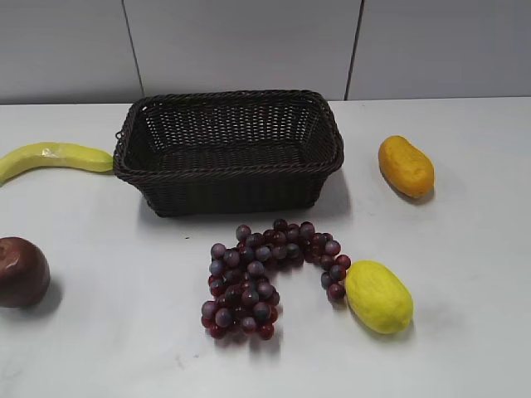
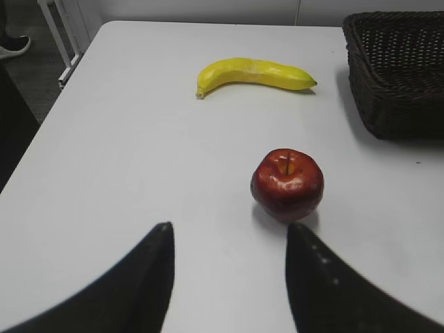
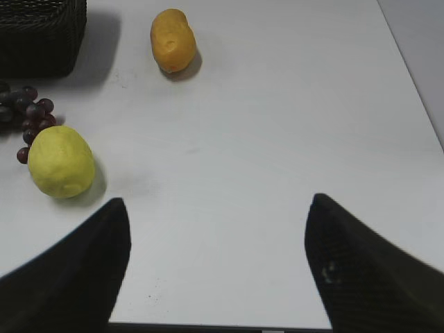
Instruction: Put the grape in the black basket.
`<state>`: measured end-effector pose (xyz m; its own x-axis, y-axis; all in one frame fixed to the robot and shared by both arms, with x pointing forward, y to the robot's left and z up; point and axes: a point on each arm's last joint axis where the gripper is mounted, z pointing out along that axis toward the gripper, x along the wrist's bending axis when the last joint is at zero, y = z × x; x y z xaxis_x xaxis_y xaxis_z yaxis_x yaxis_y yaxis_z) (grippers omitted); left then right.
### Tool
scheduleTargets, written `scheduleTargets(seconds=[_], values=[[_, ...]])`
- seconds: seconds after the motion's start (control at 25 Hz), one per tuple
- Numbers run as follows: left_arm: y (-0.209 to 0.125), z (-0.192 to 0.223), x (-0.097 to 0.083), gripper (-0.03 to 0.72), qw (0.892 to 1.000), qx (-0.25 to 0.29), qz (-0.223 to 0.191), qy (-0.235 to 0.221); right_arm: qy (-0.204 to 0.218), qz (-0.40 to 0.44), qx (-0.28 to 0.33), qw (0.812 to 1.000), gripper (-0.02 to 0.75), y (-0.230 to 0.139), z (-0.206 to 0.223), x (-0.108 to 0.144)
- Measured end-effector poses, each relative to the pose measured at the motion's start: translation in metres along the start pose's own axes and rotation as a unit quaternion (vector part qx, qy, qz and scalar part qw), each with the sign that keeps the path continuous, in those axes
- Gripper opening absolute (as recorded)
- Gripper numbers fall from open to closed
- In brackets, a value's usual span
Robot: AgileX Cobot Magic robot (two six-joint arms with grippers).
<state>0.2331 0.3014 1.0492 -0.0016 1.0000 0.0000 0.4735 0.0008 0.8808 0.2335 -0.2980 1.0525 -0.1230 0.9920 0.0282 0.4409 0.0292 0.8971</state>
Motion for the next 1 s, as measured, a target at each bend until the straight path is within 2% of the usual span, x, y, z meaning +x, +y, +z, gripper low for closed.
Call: scheduleTargets(seconds=[0.68,1.0], values=[[0.000,0.000,0.000,0.489,1.000,0.000,0.000,0.000,0.000,0.002,-0.001,1.000,0.592,0.001,0.000,0.000],[0.000,0.000,0.000,0.489,1.000,0.000,0.000,0.000,0.008,0.009,-0.081,0.997,0.592,0.036,0.010,0.002]])
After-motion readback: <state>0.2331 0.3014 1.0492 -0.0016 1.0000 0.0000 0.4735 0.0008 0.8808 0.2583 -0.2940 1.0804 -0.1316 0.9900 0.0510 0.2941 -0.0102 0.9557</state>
